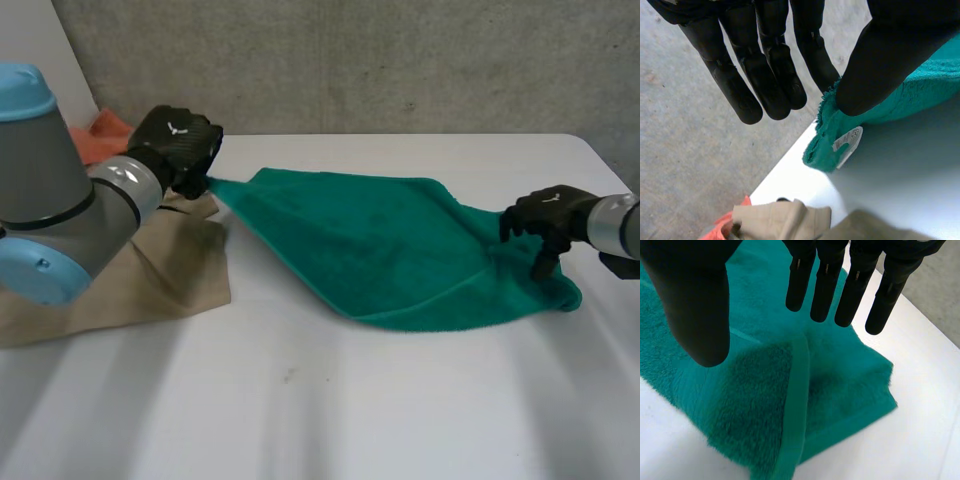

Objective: Fold the laundry.

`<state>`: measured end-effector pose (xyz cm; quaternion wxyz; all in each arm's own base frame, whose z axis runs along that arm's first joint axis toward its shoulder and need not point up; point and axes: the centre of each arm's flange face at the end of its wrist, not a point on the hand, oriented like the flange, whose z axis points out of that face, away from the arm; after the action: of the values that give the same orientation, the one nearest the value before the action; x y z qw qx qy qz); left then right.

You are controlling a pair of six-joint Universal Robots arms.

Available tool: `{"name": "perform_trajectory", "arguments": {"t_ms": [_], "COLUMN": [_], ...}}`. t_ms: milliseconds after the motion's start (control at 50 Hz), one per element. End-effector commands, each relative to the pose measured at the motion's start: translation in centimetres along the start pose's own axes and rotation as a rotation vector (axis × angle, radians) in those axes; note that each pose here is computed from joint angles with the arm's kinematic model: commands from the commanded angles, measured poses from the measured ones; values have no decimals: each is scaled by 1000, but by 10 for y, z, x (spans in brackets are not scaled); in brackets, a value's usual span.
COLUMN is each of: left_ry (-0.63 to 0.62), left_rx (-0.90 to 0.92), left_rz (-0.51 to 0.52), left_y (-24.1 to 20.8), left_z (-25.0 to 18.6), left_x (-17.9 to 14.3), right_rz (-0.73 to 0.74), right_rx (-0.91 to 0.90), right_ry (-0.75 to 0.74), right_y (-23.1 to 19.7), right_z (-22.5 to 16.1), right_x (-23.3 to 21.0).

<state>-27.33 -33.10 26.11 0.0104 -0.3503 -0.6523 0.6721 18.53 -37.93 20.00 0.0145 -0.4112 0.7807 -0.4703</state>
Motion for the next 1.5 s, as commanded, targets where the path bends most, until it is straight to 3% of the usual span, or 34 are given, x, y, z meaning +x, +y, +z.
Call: {"name": "perform_trajectory", "arguments": {"t_ms": [20, 340, 540, 620, 780, 880, 980, 1100, 1180, 1280, 1420, 1500], "left_ry": [11, 1, -6, -2, 57, 166, 347, 401, 368, 286, 170, 90], "left_rx": [26, 16, 5, -18, -147, -342, -547, -453, -397, -359, -347, -280], "left_rz": [-25, -32, -35, -41, -5, 92, 176, 206, 148, 87, 127, 141], "left_y": [-9, -5, -2, -1, 6, 14, 14, -11, -24, -11, 14, 6], "left_z": [-6, -3, -3, -7, -35, -76, -126, -137, -129, -84, -22, 13], "left_x": [0, -5, -7, -8, -5, 1, 4, -1, -1, 2, 6, 2], "right_rz": [-103, -417, -429, -389, -333, -354, -261, -237, -191, -90, -40, -41], "right_rx": [25, -30, -21, -21, -63, -125, -147, -103, -76, 17, 93, 175], "right_ry": [-14, 54, 41, 37, 24, 20, 46, 43, 49, 149, 266, 334], "right_y": [-1, 8, 8, 3, -4, 6, 14, 7, 6, 11, 12, -1], "right_z": [24, 59, 58, 46, -28, -71, -95, -109, -103, -75, -36, -13], "right_x": [-14, -20, -20, -15, 10, 19, 42, 46, 42, 49, 55, 58]}}
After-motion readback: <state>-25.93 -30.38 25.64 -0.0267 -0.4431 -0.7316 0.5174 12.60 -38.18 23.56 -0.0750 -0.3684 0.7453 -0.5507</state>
